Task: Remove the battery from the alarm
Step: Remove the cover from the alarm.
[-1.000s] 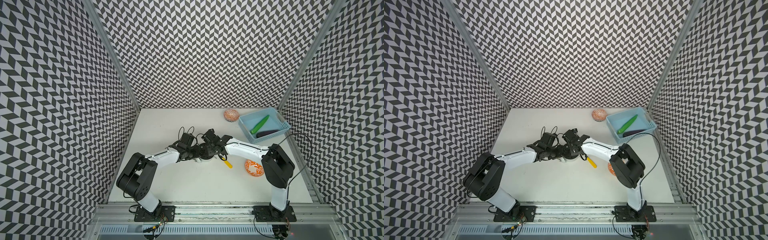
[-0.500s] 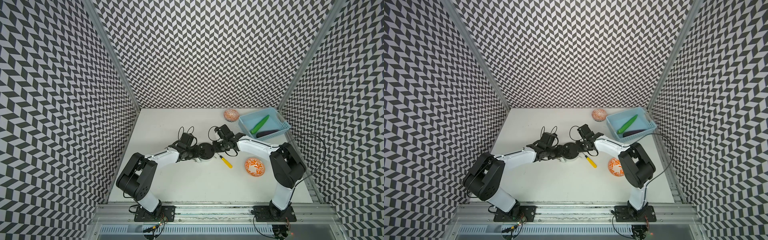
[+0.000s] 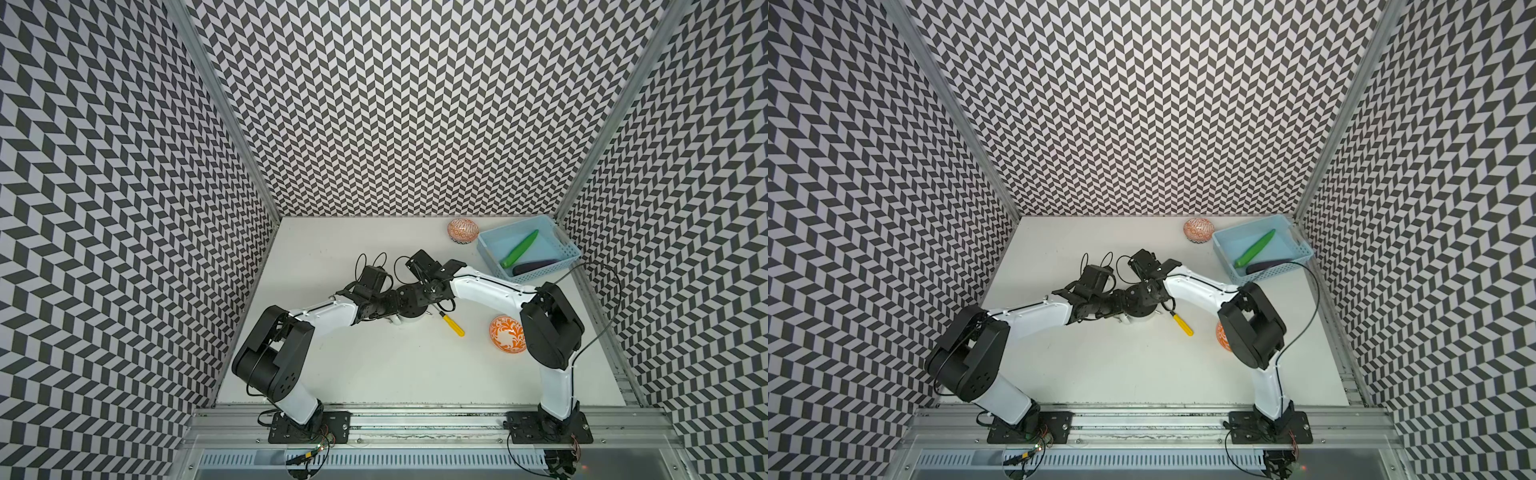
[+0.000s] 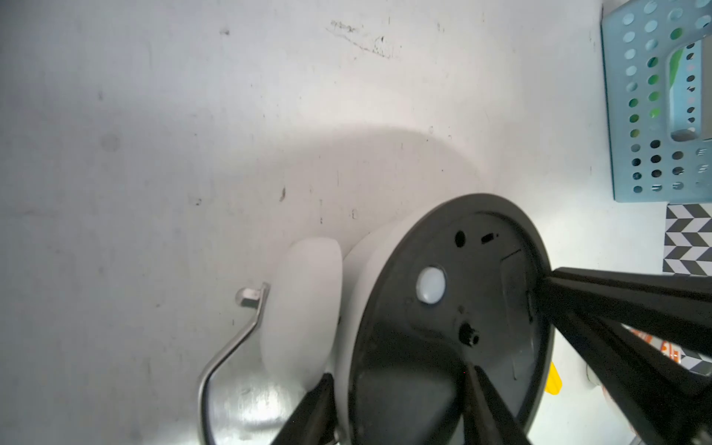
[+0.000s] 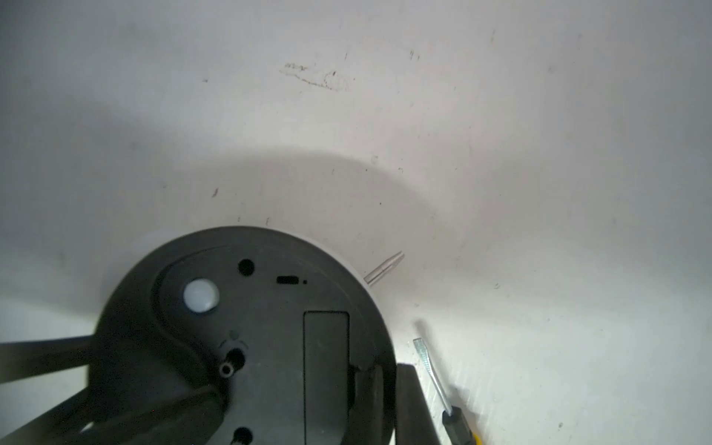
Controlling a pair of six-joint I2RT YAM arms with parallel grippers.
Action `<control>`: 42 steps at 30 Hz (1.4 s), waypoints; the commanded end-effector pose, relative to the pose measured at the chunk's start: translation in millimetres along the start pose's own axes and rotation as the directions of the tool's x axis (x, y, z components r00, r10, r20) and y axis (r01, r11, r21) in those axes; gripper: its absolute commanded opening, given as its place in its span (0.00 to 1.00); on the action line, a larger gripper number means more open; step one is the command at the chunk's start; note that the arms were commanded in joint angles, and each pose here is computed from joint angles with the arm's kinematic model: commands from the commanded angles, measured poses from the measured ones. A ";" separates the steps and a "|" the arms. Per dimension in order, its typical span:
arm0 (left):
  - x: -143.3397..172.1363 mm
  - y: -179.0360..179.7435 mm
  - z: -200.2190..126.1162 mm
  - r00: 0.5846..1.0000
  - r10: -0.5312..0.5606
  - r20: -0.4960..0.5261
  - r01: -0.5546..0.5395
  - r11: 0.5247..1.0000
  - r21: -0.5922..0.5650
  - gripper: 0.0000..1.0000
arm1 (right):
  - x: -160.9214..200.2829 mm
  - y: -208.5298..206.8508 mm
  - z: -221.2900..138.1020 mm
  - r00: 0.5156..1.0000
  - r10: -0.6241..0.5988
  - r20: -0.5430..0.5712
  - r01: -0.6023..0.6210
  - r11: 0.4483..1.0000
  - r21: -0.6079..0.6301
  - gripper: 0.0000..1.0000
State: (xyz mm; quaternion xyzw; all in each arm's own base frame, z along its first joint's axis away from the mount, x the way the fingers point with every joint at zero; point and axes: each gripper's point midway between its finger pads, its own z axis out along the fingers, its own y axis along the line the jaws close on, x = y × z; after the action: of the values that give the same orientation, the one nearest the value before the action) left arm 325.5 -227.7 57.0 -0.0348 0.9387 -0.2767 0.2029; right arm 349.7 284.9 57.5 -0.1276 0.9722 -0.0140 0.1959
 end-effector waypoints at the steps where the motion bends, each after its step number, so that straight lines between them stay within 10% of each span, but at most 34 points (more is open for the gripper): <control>1: 32.0 36.6 5.6 0.995 -0.021 -0.099 0.010 0.994 -0.108 0.46 | 126.6 -84.1 60.2 0.897 -0.081 -0.435 0.249 0.905 0.344 0.04; 7: 34.3 34.6 6.6 0.994 -0.031 -0.106 0.023 0.997 -0.080 0.46 | 175.1 -67.1 87.5 0.833 -0.115 -0.541 0.259 0.945 0.198 0.06; 17: 36.1 38.3 10.1 0.994 -0.011 -0.111 0.000 0.995 -0.101 0.45 | 152.8 19.0 78.8 0.911 -0.153 -0.383 0.064 0.970 -0.235 0.13; 42: 14.8 34.4 -3.3 0.999 0.027 -0.043 -0.033 0.990 -0.140 0.48 | 54.3 14.5 17.3 0.984 0.012 -0.176 -0.086 0.905 -0.417 0.17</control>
State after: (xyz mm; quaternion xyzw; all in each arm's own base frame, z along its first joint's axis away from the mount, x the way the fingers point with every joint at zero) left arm 332.6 -217.0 57.5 -0.0354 0.9382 -0.2643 0.2205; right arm 360.0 309.3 67.1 -0.1415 0.9418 0.2226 0.2085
